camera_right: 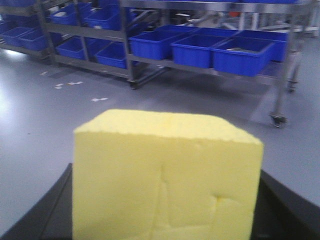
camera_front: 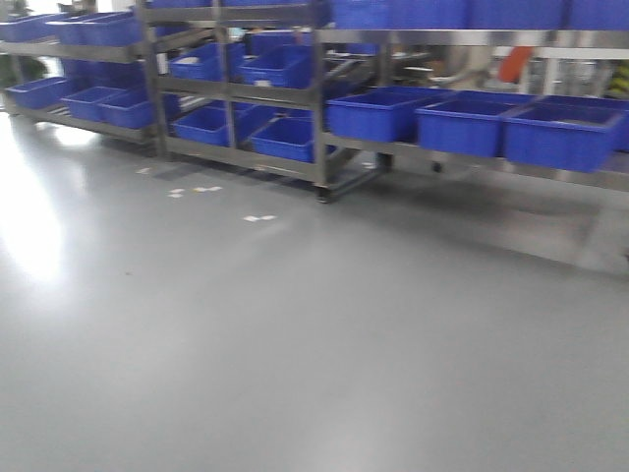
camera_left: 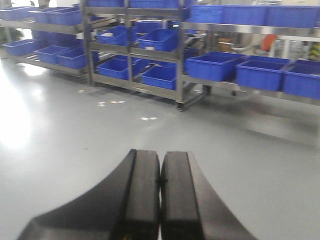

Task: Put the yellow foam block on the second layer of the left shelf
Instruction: 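Drive the base to the shelf rack holding the cube in the right gripper, then extend the right gripper with the cube over the blue bin on the shelf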

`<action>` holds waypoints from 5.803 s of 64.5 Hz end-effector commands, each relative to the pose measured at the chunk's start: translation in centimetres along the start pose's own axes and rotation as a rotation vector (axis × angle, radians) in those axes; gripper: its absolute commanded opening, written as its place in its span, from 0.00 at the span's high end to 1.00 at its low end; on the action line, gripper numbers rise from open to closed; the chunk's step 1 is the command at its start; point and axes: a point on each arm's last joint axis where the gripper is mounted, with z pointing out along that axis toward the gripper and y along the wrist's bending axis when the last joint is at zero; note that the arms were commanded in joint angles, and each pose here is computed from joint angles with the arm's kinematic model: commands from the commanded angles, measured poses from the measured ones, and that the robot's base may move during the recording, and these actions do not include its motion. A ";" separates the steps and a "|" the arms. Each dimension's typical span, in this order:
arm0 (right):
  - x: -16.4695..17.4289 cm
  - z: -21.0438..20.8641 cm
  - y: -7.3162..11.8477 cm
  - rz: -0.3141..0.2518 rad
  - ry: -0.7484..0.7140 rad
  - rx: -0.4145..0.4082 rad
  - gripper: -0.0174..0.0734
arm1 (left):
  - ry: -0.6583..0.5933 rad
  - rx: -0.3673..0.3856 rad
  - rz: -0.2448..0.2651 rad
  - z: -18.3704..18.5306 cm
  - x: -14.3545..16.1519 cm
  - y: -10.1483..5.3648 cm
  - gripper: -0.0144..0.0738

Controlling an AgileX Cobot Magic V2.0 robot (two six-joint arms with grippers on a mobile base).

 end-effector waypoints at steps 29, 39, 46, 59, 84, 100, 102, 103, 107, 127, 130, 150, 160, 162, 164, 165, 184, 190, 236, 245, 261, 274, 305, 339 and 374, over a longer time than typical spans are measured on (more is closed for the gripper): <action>-1.4 -0.1 0.2 -0.025 -0.083 -0.009 0.50 | -0.053 0.022 -0.011 0.1 0.1 -0.1 0.68; -1.4 -0.1 0.2 -0.025 -0.083 -0.009 0.50 | -0.053 0.022 -0.011 0.1 0.1 -0.1 0.68; -1.4 -0.1 0.2 -0.025 -0.083 -0.009 0.50 | -0.047 0.021 -0.011 0.1 0.2 -0.1 0.68; -1.4 -0.1 0.2 -0.025 -0.083 -0.009 0.50 | -0.047 0.021 -0.011 0.1 0.2 -0.1 0.68; -1.4 -0.1 0.2 -0.025 -0.083 -0.009 0.50 | -0.053 0.022 -0.011 0.1 0.1 -0.1 0.68; -1.4 -0.1 0.2 -0.025 -0.083 -0.009 0.50 | -0.053 0.022 -0.011 0.1 0.1 -0.1 0.68; -1.4 -0.1 0.2 -0.025 -0.083 -0.009 0.50 | -0.053 0.022 -0.011 0.1 0.1 -0.1 0.68; -1.4 -0.1 0.2 -0.025 -0.083 -0.009 0.50 | -0.053 0.022 -0.011 0.1 0.1 -0.1 0.68; -1.4 -0.1 0.2 -0.025 -0.083 -0.009 0.50 | -0.053 0.022 -0.011 0.1 0.1 -0.1 0.68; -1.4 -0.1 0.2 -0.025 -0.083 -0.009 0.50 | -0.053 0.022 -0.011 0.1 0.1 -0.1 0.68; -1.4 -0.1 0.2 -0.025 -0.083 -0.009 0.50 | -0.053 0.022 -0.011 0.1 0.1 -0.1 0.68; -1.4 -0.1 0.2 -0.025 -0.083 -0.009 0.50 | -0.053 0.022 -0.011 0.1 0.1 -0.1 0.68; -1.4 -0.1 0.2 -0.025 -0.083 -0.009 0.50 | -0.053 0.022 -0.011 0.1 0.1 -0.1 0.68; -1.4 -0.1 0.2 -0.025 -0.083 -0.009 0.50 | -0.053 0.022 -0.011 0.1 0.1 -0.1 0.68; -1.4 -0.1 0.2 -0.025 -0.083 -0.009 0.50 | -0.053 0.022 -0.011 0.1 0.1 -0.1 0.68; -1.4 -0.1 0.2 -0.025 -0.083 -0.009 0.50 | -0.053 0.022 -0.011 0.1 0.1 -0.1 0.68; -1.4 0.0 0.2 -0.025 -0.081 -0.009 0.50 | -0.053 0.022 -0.011 0.1 0.1 -0.1 0.68; -1.4 0.0 0.2 -0.025 -0.081 -0.009 0.50 | -0.053 0.022 -0.011 0.1 0.1 -0.1 0.68; -1.4 0.0 0.2 -0.025 -0.081 -0.009 0.50 | -0.053 0.022 -0.011 0.1 0.1 -0.1 0.68; -1.4 0.0 0.2 -0.025 -0.081 -0.009 0.50 | -0.053 0.022 -0.011 0.1 0.1 -0.1 0.68; -1.4 0.0 0.2 -0.025 -0.081 -0.009 0.50 | -0.053 0.020 -0.011 0.1 0.1 -0.1 0.68; -1.4 0.0 0.2 -0.025 -0.081 -0.009 0.50 | -0.053 0.020 -0.011 0.1 0.1 -0.1 0.68; -1.4 0.0 0.2 -0.025 -0.081 -0.009 0.50 | -0.053 0.020 -0.011 0.1 0.1 -0.1 0.68; -1.4 0.0 0.2 -0.025 -0.081 -0.009 0.50 | -0.053 0.020 -0.011 0.1 0.1 -0.1 0.68; -1.3 0.0 0.2 -0.016 -0.072 -0.014 0.50 | -0.053 0.020 -0.011 0.1 0.1 -0.1 0.68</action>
